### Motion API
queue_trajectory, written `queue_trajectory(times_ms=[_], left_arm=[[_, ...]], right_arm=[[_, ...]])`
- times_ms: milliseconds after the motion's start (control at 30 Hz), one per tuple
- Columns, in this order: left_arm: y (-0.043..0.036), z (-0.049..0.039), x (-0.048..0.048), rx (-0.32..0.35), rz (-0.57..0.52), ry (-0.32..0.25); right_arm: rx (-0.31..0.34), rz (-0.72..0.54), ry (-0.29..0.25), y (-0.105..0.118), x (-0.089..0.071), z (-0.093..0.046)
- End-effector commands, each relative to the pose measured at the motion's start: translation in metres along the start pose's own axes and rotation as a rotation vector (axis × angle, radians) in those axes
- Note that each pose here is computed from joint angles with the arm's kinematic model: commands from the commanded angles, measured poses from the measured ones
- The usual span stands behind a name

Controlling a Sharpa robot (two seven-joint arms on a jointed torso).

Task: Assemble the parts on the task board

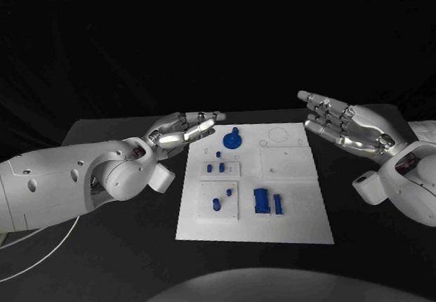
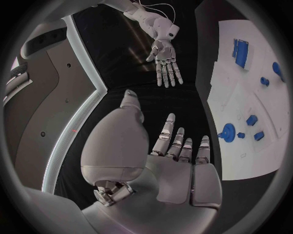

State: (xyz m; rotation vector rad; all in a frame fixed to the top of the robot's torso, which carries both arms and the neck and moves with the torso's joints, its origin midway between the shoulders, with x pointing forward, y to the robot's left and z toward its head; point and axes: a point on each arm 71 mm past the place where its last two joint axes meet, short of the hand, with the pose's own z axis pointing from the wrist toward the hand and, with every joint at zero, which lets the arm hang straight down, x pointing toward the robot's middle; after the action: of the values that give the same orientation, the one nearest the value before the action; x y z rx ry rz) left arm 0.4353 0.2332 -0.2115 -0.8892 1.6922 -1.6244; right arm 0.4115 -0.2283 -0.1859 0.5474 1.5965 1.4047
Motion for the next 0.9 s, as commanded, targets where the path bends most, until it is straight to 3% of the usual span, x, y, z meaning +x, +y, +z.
queue_trajectory(times_ms=[33, 233, 433, 467, 667, 767, 900], left_arm=[[-0.0127, -0.0001, -0.0040, 0.164, 0.095, -0.115], [-0.0148, 0.0037, -0.0013, 0.196, 0.119, -0.142], [-0.0145, 0.0067, 0.0012, 0.196, 0.119, -0.133], [-0.0106, 0.0065, 0.0012, 0.148, 0.091, -0.115], [-0.0096, 0.0108, 0.0023, 0.147, 0.087, -0.154], [-0.0082, 0.0154, 0.0035, 0.145, 0.081, -0.199], [-0.0046, 0.0251, 0.0065, 0.134, 0.064, -0.302]], right_arm=[[-0.071, 0.230, 0.026, 0.004, -0.002, 0.001], [-0.077, 0.256, 0.028, 0.001, -0.006, 0.002], [-0.068, 0.259, 0.037, -0.003, -0.006, 0.001], [-0.036, 0.206, 0.006, -0.005, -0.008, 0.001], [-0.029, 0.212, -0.036, -0.007, -0.007, 0.007], [-0.021, 0.220, -0.085, -0.010, -0.006, 0.013], [0.006, 0.241, -0.196, -0.016, -0.002, 0.027]])
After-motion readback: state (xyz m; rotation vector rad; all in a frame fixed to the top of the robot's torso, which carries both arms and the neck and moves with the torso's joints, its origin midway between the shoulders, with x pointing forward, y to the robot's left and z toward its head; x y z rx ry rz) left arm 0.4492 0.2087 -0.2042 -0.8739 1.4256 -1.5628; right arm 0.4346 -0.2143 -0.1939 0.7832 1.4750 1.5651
